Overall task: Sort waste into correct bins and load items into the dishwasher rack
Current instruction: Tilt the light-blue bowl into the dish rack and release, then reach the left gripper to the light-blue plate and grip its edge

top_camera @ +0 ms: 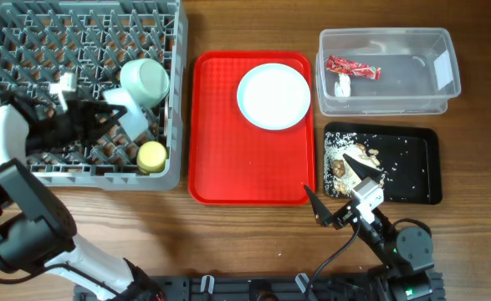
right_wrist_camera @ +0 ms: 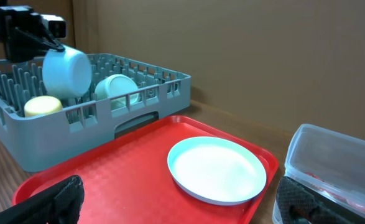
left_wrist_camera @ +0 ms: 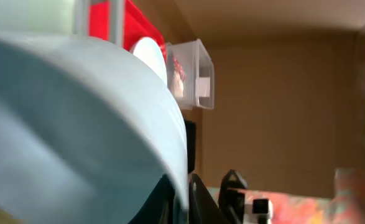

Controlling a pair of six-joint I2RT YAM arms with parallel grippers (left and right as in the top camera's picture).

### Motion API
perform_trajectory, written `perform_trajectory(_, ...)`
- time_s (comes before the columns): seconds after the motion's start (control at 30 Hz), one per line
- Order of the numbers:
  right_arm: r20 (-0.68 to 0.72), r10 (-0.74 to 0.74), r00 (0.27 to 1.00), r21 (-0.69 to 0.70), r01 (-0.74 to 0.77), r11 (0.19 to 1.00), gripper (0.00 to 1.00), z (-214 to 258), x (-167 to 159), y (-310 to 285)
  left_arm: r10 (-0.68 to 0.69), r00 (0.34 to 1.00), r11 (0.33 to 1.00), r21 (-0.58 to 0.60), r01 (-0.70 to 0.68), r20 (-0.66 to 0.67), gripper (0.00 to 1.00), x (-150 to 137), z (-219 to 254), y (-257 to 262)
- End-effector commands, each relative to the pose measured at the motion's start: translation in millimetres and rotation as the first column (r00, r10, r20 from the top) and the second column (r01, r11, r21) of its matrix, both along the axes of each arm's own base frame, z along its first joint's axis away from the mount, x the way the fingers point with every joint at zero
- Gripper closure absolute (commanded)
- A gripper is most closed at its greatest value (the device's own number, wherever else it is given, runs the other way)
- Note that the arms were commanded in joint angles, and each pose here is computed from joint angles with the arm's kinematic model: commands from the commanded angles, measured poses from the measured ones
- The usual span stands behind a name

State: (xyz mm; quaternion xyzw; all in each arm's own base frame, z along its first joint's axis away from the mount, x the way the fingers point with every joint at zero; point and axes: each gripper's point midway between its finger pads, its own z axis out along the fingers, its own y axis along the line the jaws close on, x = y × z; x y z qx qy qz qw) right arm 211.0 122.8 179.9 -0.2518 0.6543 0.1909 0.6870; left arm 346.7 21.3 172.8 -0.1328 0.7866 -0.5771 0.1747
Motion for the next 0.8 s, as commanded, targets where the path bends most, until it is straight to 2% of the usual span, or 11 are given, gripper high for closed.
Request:
perform_trajectory(0.0,-0.006,-0.009,1.000,0.009,0.009,1.000,0.00,0,1,-1,0.077,0.995,0.996,-0.032,-0.079,-0.056,0.87,-9,-5,25)
perform_trajectory(0.03,-0.006,-0.009,1.000,0.009,0.009,1.000,0.00,0,1,-1,0.101,0.993,0.994,-0.038,-0.103,-0.066,0.85,-11,-4,32)
perform_trajectory(0.07,-0.006,-0.008,1.000,0.009,0.008,1.000,0.00,0,1,-1,0.117,0.990,0.992,-0.044,-0.121,-0.075,0.72,-13,-4,37)
perform_trajectory(0.1,-0.006,-0.009,1.000,0.009,0.009,1.000,0.00,0,1,-1,0.135,0.987,0.989,-0.050,-0.139,-0.084,0.46,-15,-3,42)
perform_trajectory(0.17,-0.006,-0.009,1.000,0.009,0.009,1.000,0.00,0,1,-1,0.146,0.985,0.987,-0.056,-0.152,-0.093,0.36,-17,-3,46)
perform_trajectory(0.2,-0.006,-0.008,1.000,0.009,0.008,1.000,0.00,0,1,-1,0.150,0.984,0.986,-0.060,-0.156,-0.101,0.25,-18,-2,46)
perform_trajectory(0.23,-0.006,-0.008,1.000,0.009,0.008,1.000,0.00,0,1,-1,0.151,0.982,0.985,-0.067,-0.159,-0.112,0.00,-19,-1,46)
perform_trajectory(0.4,-0.006,-0.008,1.000,0.009,0.008,1.000,0.00,0,1,-1,0.150,0.978,0.982,-0.095,-0.164,-0.142,0.00,-22,5,43)
perform_trajectory(0.5,-0.006,-0.008,1.000,0.009,0.008,1.000,0.00,0,1,-1,0.152,0.982,0.984,-0.077,-0.161,-0.115,0.00,-24,16,41)
perform_trajectory(0.67,-0.006,-0.008,1.000,0.009,0.008,1.000,0.00,0,1,-1,0.157,0.988,0.987,0.040,-0.157,-0.005,0.00,-28,53,44)
perform_trajectory(0.77,-0.006,-0.008,1.000,0.009,0.008,1.000,0.00,0,1,-1,0.179,0.984,0.974,0.139,-0.177,-0.003,0.00,-34,73,48)
